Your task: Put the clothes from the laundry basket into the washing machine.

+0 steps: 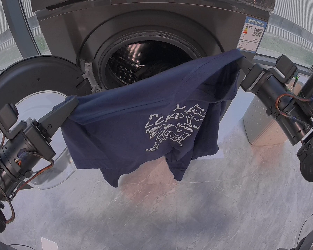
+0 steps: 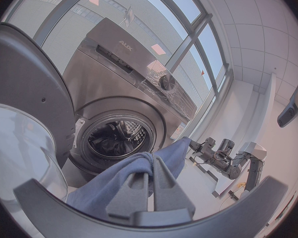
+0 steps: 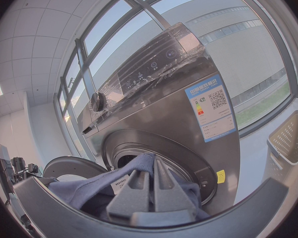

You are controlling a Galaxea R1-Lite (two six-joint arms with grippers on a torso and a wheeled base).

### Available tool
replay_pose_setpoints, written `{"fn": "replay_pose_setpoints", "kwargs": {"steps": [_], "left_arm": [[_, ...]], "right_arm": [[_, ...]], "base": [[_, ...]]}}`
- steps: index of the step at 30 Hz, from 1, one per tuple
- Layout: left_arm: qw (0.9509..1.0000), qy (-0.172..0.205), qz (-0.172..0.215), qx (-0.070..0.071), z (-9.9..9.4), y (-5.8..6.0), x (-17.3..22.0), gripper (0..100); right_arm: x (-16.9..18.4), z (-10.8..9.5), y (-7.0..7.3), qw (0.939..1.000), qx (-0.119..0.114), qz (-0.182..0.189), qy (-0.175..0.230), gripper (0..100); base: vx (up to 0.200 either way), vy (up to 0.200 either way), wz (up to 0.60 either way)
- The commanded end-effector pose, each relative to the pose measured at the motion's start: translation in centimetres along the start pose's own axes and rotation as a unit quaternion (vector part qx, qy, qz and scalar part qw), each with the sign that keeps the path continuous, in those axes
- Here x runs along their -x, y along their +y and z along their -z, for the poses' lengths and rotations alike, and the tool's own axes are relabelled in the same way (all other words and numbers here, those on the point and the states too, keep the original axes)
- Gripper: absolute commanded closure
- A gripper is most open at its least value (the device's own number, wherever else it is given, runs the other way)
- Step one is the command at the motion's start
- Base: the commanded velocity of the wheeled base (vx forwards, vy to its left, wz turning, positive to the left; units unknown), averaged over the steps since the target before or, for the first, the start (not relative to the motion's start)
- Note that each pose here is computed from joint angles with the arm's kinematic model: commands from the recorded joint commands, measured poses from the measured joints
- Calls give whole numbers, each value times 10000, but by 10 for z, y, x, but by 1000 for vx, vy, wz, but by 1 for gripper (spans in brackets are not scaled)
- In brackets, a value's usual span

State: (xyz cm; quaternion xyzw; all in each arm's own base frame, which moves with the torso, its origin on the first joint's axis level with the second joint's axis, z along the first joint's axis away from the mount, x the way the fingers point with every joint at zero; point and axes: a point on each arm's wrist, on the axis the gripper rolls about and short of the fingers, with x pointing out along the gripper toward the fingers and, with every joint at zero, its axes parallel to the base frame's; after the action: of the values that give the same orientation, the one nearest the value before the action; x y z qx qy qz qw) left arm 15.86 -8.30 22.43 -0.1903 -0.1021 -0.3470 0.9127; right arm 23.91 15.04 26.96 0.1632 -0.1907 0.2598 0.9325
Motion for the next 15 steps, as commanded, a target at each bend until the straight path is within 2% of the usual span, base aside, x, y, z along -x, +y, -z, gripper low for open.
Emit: {"fn": "replay_pose_setpoints", "kwargs": {"steps": [1,6,15], "left_arm": [[10000,1,-3,2,0,0,0,100],[10000,-24,-8,-7,-1,1,-3,100],[9994,-233,-213,-135,-12,12,-15,100]], "right_arm": [[-1,-4,5,9999,-36,-73,-68,100],[-1,-3,5,9999,-36,-72,-61,100],[3,-4,2,10000,-17,-34,-46,100]], "base": [[0,0,0],[0,0,0],[0,0,0]]}}
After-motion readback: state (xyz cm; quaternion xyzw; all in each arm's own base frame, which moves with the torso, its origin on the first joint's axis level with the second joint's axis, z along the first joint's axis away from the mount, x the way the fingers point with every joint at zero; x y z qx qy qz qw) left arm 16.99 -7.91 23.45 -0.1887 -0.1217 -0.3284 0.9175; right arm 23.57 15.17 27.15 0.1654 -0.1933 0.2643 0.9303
